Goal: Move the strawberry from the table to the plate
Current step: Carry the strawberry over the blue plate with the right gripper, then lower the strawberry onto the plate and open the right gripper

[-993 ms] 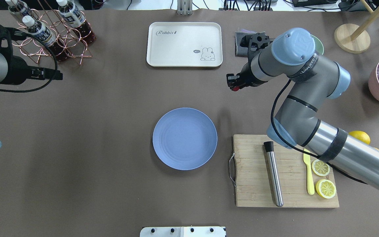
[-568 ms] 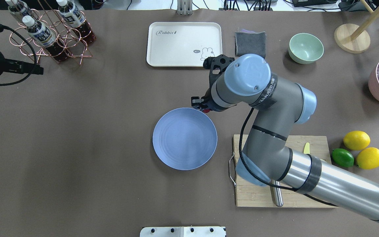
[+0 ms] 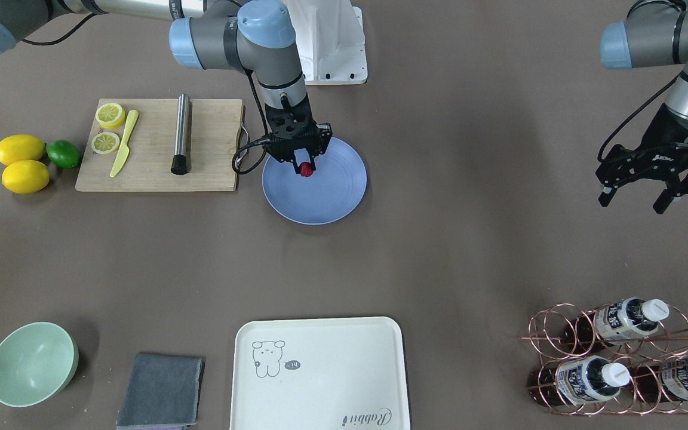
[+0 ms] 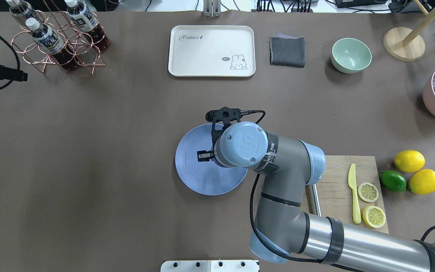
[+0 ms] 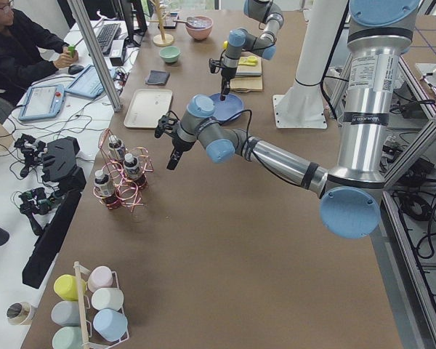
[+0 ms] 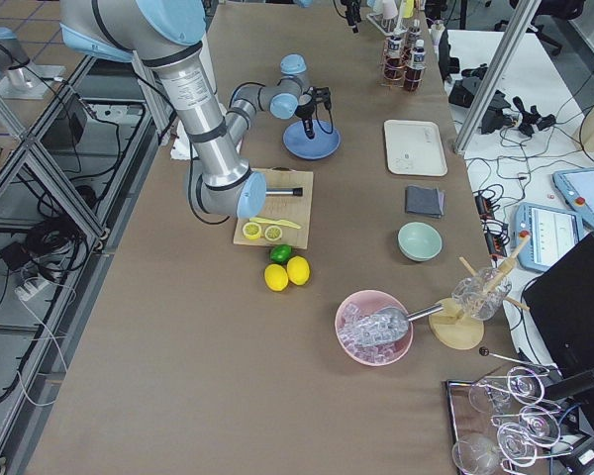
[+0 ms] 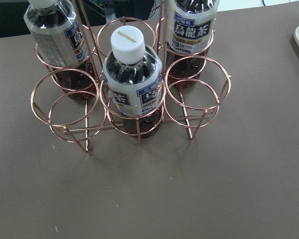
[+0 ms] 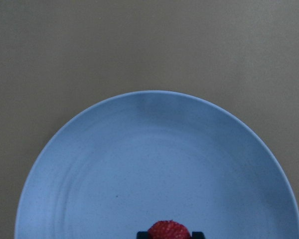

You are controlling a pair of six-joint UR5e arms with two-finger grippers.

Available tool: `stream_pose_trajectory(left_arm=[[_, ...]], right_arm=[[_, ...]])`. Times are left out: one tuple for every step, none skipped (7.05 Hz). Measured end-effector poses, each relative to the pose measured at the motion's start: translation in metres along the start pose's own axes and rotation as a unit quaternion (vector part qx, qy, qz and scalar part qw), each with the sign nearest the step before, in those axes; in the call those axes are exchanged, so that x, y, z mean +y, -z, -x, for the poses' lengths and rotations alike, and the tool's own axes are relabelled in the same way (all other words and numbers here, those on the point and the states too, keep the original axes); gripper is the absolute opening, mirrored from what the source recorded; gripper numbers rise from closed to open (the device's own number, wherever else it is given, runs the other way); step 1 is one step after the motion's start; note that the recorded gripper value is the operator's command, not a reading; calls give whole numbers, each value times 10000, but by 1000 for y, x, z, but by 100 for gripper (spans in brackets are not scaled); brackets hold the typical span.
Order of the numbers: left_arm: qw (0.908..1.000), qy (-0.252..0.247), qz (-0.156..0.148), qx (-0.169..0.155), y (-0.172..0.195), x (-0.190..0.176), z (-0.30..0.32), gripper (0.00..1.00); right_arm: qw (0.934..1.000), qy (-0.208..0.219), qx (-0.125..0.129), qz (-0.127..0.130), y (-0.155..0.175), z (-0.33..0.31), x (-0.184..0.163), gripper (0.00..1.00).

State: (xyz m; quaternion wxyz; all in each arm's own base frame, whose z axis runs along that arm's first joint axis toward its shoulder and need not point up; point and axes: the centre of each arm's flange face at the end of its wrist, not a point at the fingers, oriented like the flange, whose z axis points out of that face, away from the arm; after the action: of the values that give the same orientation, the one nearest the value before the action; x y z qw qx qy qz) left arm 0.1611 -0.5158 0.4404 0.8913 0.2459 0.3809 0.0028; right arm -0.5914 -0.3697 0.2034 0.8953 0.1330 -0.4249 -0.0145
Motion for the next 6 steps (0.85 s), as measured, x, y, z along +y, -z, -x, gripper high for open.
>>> stream_pose_trajectory(left_arm=[[10000, -35, 11, -21, -1, 0, 3, 98], [10000, -44, 20, -32, -2, 0, 4, 98], [10000, -42, 33, -44, -4, 1, 6, 98], [10000, -39, 46, -55, -6, 1, 7, 98], [10000, -38, 52, -60, -7, 1, 7, 98], [10000, -37, 54, -61, -8, 0, 7, 98]], right_arm=[[10000, 35, 68, -28, -9, 4, 4, 0], [9999, 55, 102, -38, -13, 7, 6, 0], [9999, 64, 106, -44, -15, 12, 6, 0], [9999, 67, 119, -47, -18, 16, 4, 8], [9999, 71, 129, -56, -22, 18, 3, 10], [9999, 73, 125, -77, -25, 19, 2, 26]])
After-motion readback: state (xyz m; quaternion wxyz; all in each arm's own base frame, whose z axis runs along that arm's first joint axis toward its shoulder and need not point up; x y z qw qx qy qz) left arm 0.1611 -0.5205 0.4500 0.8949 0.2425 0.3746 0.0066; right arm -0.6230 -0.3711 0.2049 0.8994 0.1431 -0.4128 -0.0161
